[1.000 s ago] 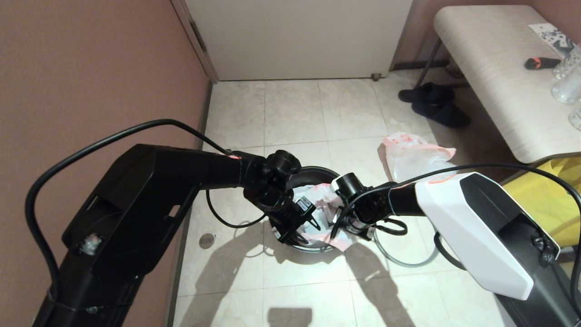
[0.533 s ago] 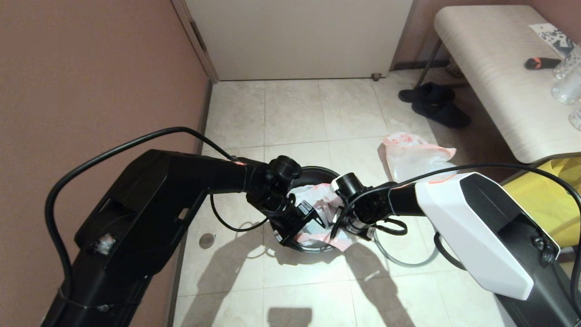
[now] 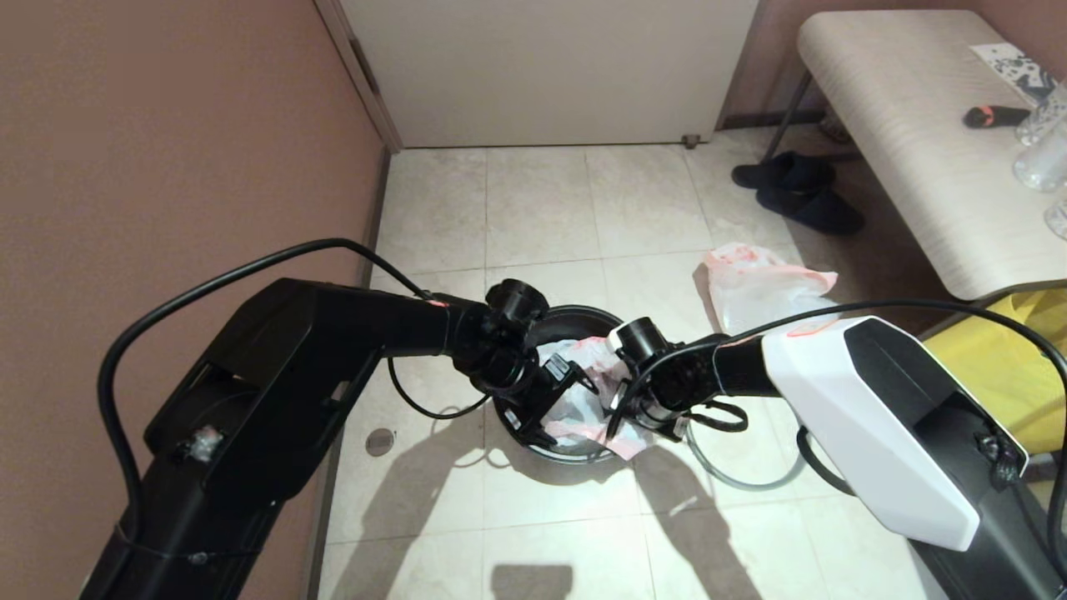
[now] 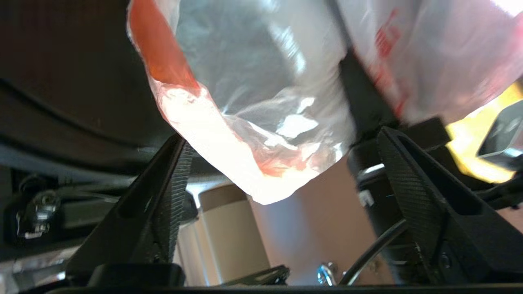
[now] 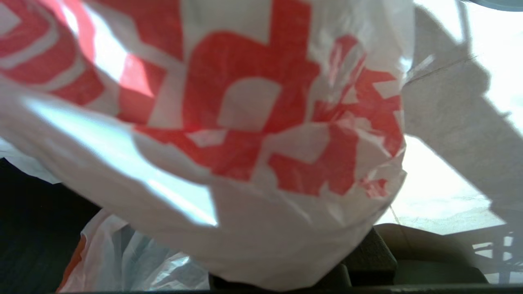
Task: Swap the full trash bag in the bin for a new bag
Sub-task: Put the new garbage bag on the trash can
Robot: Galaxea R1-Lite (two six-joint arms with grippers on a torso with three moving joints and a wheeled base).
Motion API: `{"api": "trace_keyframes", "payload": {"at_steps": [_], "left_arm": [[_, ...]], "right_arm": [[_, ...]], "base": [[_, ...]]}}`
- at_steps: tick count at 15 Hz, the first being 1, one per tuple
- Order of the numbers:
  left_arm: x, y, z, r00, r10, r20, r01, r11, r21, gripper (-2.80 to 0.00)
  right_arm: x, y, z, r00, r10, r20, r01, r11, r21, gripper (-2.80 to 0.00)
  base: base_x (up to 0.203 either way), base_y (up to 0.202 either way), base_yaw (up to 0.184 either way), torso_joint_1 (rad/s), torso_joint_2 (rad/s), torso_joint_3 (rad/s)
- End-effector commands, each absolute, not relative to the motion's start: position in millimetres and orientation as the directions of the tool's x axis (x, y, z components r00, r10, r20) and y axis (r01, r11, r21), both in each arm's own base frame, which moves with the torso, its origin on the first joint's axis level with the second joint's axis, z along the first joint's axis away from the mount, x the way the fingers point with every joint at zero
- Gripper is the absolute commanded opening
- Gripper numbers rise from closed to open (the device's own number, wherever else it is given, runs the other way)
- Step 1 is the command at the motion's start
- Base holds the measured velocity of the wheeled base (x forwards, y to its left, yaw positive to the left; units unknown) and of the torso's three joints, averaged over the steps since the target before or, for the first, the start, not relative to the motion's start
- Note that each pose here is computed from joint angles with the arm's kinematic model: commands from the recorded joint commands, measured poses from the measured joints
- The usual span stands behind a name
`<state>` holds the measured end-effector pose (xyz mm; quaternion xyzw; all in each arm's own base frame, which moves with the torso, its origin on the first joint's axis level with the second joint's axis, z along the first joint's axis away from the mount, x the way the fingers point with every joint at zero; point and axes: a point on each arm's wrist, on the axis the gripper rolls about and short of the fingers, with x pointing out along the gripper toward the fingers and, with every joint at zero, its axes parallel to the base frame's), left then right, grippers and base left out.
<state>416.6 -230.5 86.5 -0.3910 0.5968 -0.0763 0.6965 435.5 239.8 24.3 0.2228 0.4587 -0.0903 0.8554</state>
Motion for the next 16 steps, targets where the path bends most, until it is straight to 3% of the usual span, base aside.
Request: {"api": "trace_keyframes", "payload": {"at_steps": [1, 14, 15, 16], "left_arm": [[419.1, -227.1, 83.8, 0.276, -0.570, -0.774, -0.374, 0.677, -0.633, 0.00], [425.7, -231.8, 60.9, 0.253, -0.581, -0.774, -0.380, 0.676, -0.631, 0.00], [425.6, -231.7, 59.9, 0.250, -0.579, -0.776, -0.383, 0.677, -0.628, -2.80], [425.7, -231.8, 58.9, 0.249, -0.577, -0.778, -0.384, 0.678, -0.626, -2.80]], "right_arm": [[435.4, 239.7, 23.2, 0.560, 0.048, -0.827, 0.364, 0.883, 0.297, -2.80], [435.9, 239.8, 20.5, 0.562, 0.040, -0.826, 0.367, 0.883, 0.292, -2.80], [435.9, 239.8, 19.7, 0.561, 0.039, -0.827, 0.367, 0.883, 0.291, -2.80], [435.9, 239.8, 19.7, 0.561, 0.039, -0.827, 0.367, 0.883, 0.291, -2.80]], "base": [[0.000, 0.000, 0.000, 0.000, 0.00, 0.000], [0.000, 0.000, 0.000, 0.000, 0.00, 0.000], [0.000, 0.000, 0.000, 0.000, 0.00, 0.000], [0.000, 0.000, 0.000, 0.000, 0.00, 0.000]]}}
